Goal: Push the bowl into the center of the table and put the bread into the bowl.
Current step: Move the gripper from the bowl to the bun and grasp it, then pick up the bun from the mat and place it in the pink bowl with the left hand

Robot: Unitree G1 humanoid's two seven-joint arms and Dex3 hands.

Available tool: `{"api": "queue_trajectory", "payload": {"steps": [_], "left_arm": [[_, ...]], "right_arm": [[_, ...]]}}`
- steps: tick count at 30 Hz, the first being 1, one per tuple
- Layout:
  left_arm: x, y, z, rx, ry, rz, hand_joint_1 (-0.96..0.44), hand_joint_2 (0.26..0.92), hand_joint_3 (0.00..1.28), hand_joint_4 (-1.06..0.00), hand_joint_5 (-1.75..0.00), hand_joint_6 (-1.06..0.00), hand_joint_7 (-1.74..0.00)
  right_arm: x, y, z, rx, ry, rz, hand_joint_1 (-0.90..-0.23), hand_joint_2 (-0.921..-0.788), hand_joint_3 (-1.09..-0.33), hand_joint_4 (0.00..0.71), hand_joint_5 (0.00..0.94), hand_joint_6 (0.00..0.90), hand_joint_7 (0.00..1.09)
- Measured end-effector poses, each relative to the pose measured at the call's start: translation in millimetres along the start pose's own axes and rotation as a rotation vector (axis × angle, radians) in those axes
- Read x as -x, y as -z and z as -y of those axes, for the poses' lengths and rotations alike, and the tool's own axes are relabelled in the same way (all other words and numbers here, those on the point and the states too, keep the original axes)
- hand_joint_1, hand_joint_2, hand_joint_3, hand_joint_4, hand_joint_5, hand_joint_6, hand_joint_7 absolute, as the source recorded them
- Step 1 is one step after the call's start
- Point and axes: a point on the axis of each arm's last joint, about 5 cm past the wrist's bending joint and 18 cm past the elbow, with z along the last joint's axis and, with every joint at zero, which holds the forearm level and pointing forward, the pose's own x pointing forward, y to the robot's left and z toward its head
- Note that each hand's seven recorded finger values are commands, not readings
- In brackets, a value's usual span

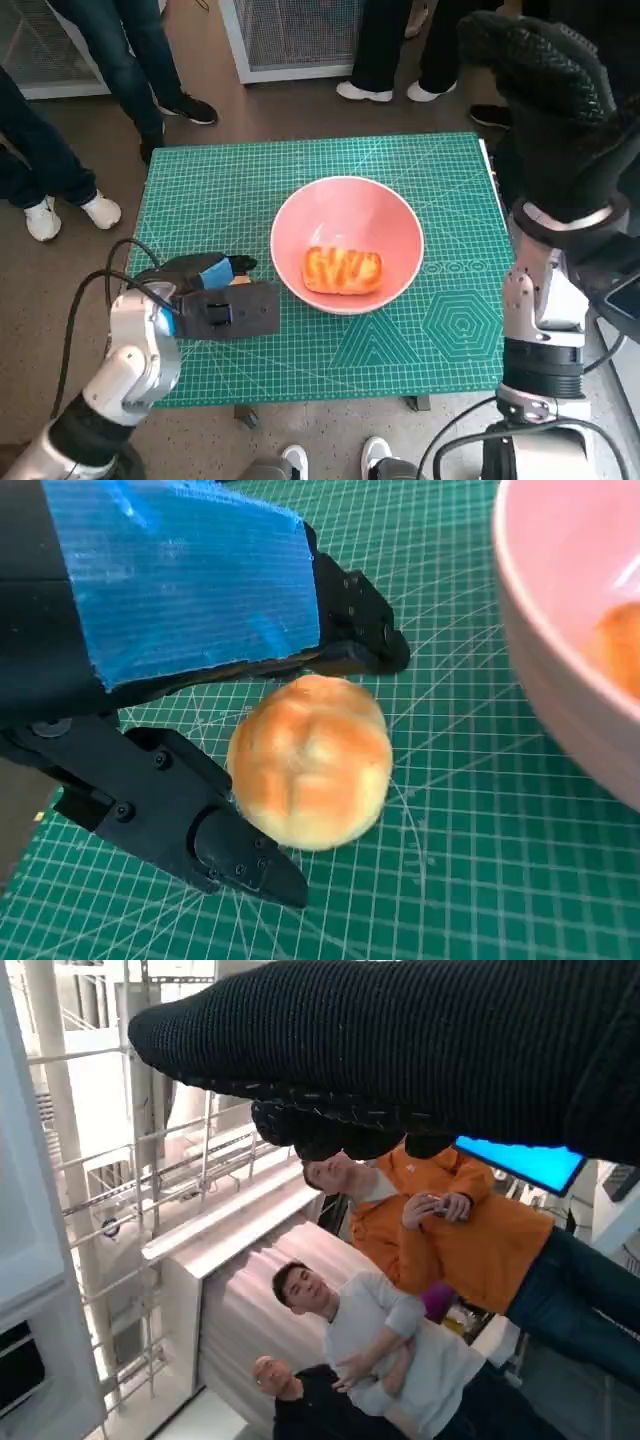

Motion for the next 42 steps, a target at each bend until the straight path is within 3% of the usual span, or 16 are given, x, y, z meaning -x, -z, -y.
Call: {"api": "queue_trajectory", "payload": {"steps": [2,4,5,7,10,13,32,39,42], "left_arm": [[-2.6,0.7,0.3,-0.014,-0.013,0.006,0.12,0.859,0.06,-0.84,-1.08,-0.69,-0.8],[-4.5,1.3,0.2,-0.025,-0.02,0.01,0.06,0.792,0.2,-0.82,-1.14,-0.7,-0.9],[-5.7,1.8,0.3,-0.031,-0.021,0.01,0.04,0.721,0.35,-0.8,-1.2,-0.69,-0.96],[-8.0,2.8,0.3,-0.042,-0.024,0.013,0.02,0.638,0.53,-0.74,-1.33,-0.7,-1.02],[-10.1,3.9,0.9,-0.054,-0.018,0.016,0.01,0.591,0.66,-0.63,-1.5,-0.72,-1.02],[-10.6,4.6,1.0,-0.066,-0.011,0.022,0.01,0.577,0.71,-0.59,-1.57,-0.72,-1.03],[-2.3,7.0,-7.3,-0.057,-0.027,0.036,0.0,0.753,0.36,-0.67,-1.31,-0.7,-1.04],[8.0,10.8,-18.5,-0.055,-0.055,0.035,0.0,0.773,0.32,-0.63,-1.31,-0.74,-1.03],[15.6,12.7,-26.6,-0.04,-0.074,0.033,0.0,0.775,0.31,-0.67,-1.25,-0.71,-1.07]], "right_arm": [[0.1,-0.1,0.3,-0.002,0.002,0.001,-0.671,-0.921,-0.741,0.318,0.005,0.241,0.32],[0.1,-0.1,0.3,-0.004,0.003,0.001,-0.672,-0.921,-0.741,0.319,0.005,0.242,0.32],[0.1,-0.1,0.4,-0.004,0.003,0.001,-0.672,-0.921,-0.741,0.319,0.005,0.242,0.32],[0.1,-0.1,0.4,-0.004,0.003,0.001,-0.67,-0.921,-0.741,0.319,0.004,0.243,0.32],[0.1,-0.2,0.5,-0.004,0.003,0.001,-0.664,-0.921,-0.742,0.319,0.004,0.247,0.32],[0.0,-0.6,0.8,-0.002,0.003,0.002,-0.66,-0.921,-0.742,0.32,0.004,0.25,0.32],[0.1,-0.8,1.2,0.0,0.004,0.003,-0.652,-0.921,-0.741,0.328,0.005,0.259,0.32],[-0.1,-0.9,1.0,-0.001,0.003,0.004,-0.655,-0.921,-0.74,0.327,0.004,0.26,0.32],[-0.1,-0.9,1.0,-0.003,0.003,0.004,-0.66,-0.921,-0.737,0.326,0.003,0.26,0.32]]}}
